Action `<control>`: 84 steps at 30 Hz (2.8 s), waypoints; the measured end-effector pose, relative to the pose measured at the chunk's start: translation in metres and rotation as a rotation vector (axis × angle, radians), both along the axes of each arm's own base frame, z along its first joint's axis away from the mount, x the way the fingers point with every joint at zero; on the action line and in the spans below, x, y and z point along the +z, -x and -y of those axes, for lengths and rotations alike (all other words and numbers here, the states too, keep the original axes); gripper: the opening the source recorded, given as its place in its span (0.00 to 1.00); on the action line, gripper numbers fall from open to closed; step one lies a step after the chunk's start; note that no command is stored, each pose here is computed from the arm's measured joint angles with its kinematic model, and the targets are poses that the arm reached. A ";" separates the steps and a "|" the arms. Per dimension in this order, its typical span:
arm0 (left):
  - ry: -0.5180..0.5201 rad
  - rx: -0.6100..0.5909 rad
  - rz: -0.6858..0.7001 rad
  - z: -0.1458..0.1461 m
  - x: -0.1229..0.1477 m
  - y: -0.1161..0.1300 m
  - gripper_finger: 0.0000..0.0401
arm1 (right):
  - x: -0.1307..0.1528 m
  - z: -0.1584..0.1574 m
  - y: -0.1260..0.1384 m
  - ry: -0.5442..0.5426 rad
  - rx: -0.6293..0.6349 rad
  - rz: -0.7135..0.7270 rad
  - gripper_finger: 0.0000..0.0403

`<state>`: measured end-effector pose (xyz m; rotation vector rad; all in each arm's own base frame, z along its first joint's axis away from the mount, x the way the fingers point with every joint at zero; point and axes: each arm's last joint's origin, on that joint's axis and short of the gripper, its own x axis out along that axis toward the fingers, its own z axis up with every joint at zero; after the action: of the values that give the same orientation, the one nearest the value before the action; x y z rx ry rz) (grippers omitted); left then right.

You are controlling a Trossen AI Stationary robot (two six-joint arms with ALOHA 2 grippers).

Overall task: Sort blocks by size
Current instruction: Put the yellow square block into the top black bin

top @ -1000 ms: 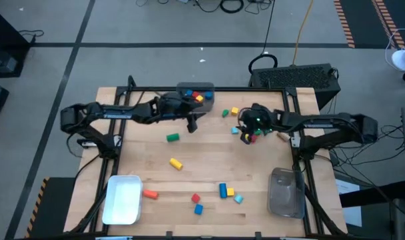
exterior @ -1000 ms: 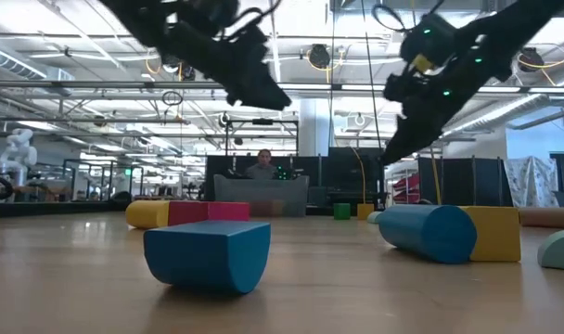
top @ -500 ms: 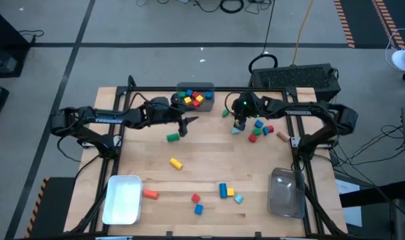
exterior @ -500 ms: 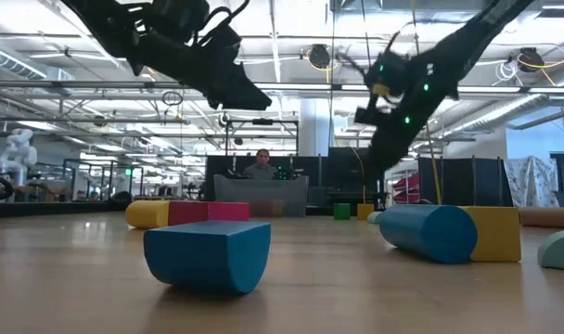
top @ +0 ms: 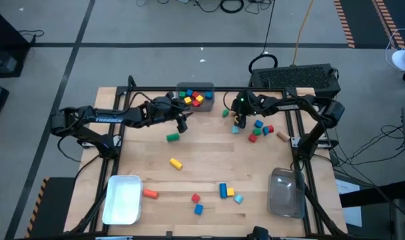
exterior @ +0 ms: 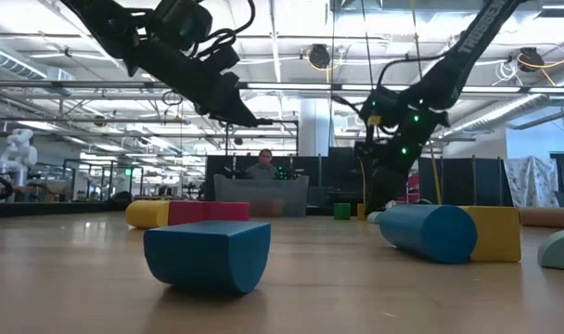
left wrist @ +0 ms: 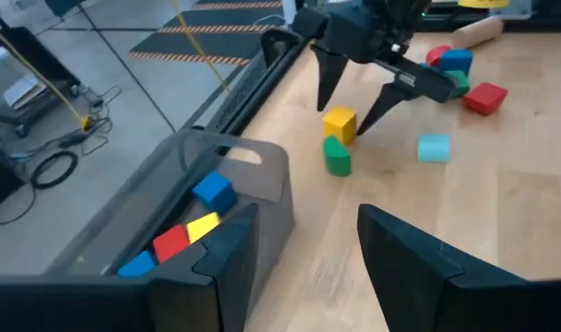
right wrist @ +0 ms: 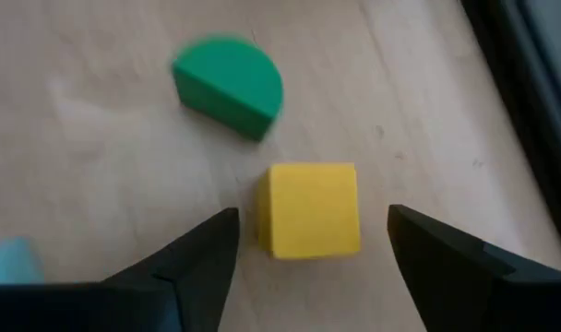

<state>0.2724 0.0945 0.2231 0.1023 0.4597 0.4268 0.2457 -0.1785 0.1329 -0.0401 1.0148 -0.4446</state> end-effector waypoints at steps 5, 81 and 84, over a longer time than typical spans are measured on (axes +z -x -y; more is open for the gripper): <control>0.002 0.007 -0.001 0.000 0.000 0.000 0.46 | -0.011 0.009 0.002 -0.029 -0.036 0.001 0.66; -0.699 -0.620 -0.152 0.085 -0.040 -0.080 0.39 | 0.055 -0.096 -0.066 -0.555 0.556 0.670 0.34; -0.698 -0.596 -0.165 0.085 -0.040 -0.080 0.36 | 0.056 -0.096 -0.066 -0.561 0.539 0.681 0.38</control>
<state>0.3523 0.0099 0.1831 0.9321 0.4020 -0.0280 0.3119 -0.0826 0.1890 0.3165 0.3933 0.3215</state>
